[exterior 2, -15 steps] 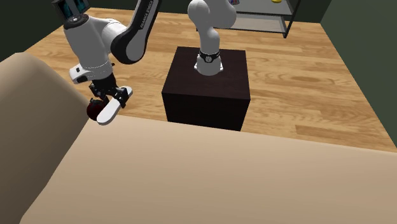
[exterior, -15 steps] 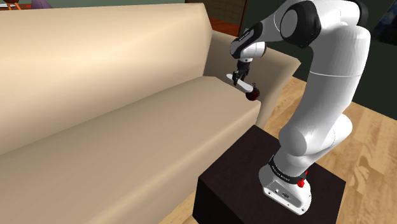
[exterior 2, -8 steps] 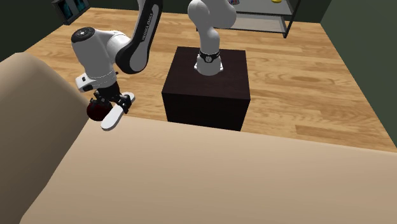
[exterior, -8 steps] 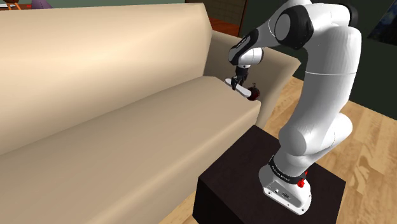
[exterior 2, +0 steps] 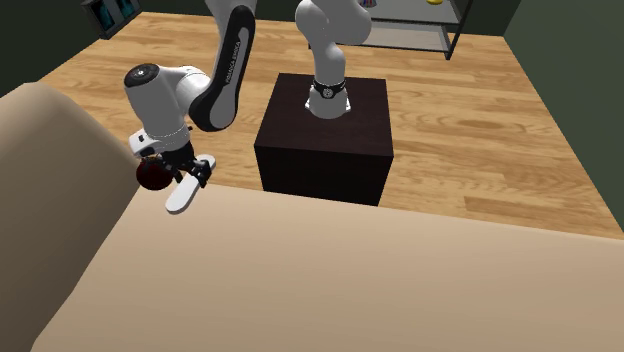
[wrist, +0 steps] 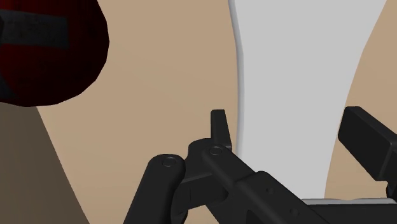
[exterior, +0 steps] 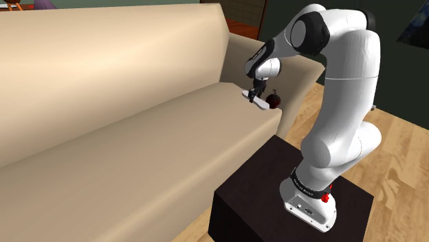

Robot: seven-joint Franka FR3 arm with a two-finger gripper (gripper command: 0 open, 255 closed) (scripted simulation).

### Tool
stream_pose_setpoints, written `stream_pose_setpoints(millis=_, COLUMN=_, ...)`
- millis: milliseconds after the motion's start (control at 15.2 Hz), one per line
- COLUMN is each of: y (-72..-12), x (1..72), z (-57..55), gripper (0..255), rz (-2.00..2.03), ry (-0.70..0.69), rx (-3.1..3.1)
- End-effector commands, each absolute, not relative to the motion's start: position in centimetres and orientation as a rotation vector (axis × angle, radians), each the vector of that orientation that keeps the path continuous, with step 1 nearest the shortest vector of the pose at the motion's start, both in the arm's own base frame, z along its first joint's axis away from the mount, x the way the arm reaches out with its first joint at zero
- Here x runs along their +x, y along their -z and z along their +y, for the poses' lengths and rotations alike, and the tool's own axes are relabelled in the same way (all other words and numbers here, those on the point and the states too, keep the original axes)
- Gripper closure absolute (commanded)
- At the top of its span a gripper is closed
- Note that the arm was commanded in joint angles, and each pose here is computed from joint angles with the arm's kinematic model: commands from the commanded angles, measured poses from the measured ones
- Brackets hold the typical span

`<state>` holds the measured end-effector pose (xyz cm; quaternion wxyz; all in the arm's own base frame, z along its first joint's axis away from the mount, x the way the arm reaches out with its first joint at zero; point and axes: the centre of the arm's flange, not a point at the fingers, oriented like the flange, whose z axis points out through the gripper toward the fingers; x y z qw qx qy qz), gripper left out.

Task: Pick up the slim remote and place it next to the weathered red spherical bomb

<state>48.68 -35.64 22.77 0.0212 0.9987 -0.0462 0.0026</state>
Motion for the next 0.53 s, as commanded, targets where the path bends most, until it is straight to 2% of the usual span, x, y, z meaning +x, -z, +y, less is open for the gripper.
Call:
stream_pose_setpoints(millis=0, y=-21.7, x=48.8, z=-35.7, gripper=255, rz=-0.143, ry=-0.009, rx=3.095)
stream_pose_setpoints(millis=462, y=-18.0, x=48.8, z=-35.7, gripper=255, rz=-0.143, ry=-0.009, rx=3.095)
